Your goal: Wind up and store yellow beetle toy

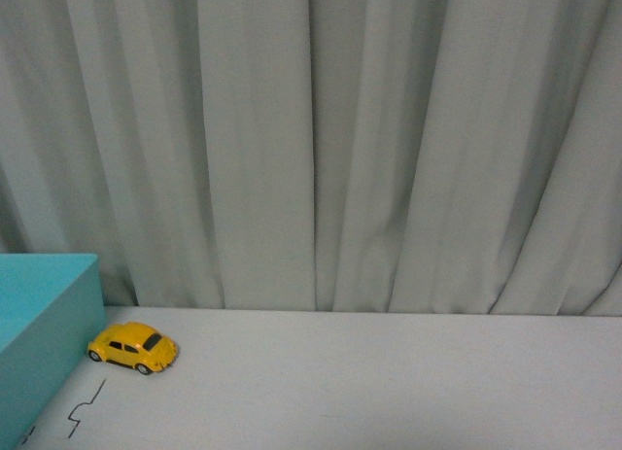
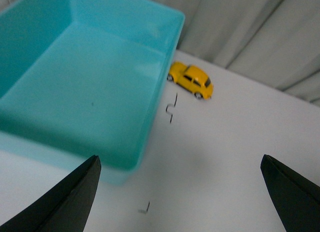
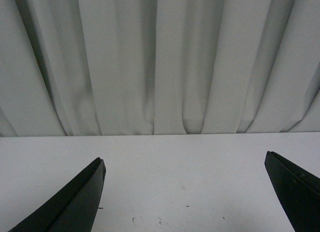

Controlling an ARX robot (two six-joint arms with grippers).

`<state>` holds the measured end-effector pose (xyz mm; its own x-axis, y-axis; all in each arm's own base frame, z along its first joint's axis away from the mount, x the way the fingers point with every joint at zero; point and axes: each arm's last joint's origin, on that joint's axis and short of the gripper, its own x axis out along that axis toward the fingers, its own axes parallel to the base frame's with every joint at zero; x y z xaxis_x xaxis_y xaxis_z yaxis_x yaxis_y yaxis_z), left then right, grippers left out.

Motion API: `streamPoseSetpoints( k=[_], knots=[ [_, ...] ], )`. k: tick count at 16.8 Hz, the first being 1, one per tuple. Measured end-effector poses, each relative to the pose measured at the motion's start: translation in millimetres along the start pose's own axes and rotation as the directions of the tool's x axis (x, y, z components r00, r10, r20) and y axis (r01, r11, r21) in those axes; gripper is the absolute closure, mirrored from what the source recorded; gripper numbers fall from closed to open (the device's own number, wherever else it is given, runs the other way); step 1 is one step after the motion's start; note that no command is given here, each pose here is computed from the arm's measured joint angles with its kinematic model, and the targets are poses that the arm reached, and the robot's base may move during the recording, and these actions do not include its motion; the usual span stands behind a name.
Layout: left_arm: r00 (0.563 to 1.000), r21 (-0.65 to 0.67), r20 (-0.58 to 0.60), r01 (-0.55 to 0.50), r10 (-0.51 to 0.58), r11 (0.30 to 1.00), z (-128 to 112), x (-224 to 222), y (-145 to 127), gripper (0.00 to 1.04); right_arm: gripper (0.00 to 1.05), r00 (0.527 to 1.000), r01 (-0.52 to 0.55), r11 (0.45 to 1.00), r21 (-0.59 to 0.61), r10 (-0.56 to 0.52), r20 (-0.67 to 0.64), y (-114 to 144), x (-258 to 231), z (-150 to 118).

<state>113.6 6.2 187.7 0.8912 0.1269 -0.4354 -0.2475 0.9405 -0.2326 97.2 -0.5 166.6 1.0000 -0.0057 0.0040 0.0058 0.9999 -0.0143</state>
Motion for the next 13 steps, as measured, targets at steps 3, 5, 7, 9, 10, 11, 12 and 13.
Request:
streamPoseSetpoints(
  k=[3, 5, 7, 9, 10, 11, 12, 13],
  knots=[
    [0.998, 0.112, 0.055, 0.038, -0.045, 0.993, 43.4, 49.1, -6.5, 0.07, 0.07, 1.000, 0.000, 1.000, 0.000, 0.000, -0.001, 0.0, 0.0, -0.1],
    [0.993, 0.199, 0.062, 0.091, -0.105, 0.976, 69.1, 85.0, -13.4, 0.07, 0.07, 1.000, 0.000, 1.000, 0.000, 0.000, -0.001, 0.0, 0.0, -0.1],
    [0.993, 0.290, 0.040, 0.096, -0.112, 0.952, 93.5, 124.7, -17.6, 0.07, 0.07, 1.000, 0.000, 1.000, 0.000, 0.000, -0.001, 0.0, 0.0, -0.1],
    [0.991, 0.412, -0.041, 0.134, -0.129, 0.901, 115.0, 166.3, -24.0, 0.07, 0.07, 1.000, 0.000, 1.000, 0.000, 0.000, -0.001, 0.0, 0.0, -0.1],
    [0.988, 0.481, -0.078, 0.157, -0.137, 0.863, 123.9, 182.9, -28.8, 0.07, 0.07, 1.000, 0.000, 1.000, 0.000, 0.000, 0.000, 0.0, 0.0, 0.0],
    [0.979, 0.569, -0.126, 0.201, -0.158, 0.798, 135.1, 200.5, -35.5, 0.07, 0.07, 1.000, 0.000, 1.000, 0.000, 0.000, -0.001, 0.0, 0.0, -0.1],
    [0.963, 0.659, -0.178, 0.271, -0.204, 0.702, 144.0, 216.5, -46.2, 0.07, 0.07, 1.000, 0.000, 1.000, 0.000, 0.000, 0.000, 0.0, 0.0, 0.0],
    [0.937, 0.733, -0.252, 0.348, -0.241, 0.585, 149.3, 228.4, -57.9, 0.07, 0.07, 1.000, 0.000, 1.000, 0.000, 0.000, -0.001, 0.0, 0.0, -0.1]
  ],
)
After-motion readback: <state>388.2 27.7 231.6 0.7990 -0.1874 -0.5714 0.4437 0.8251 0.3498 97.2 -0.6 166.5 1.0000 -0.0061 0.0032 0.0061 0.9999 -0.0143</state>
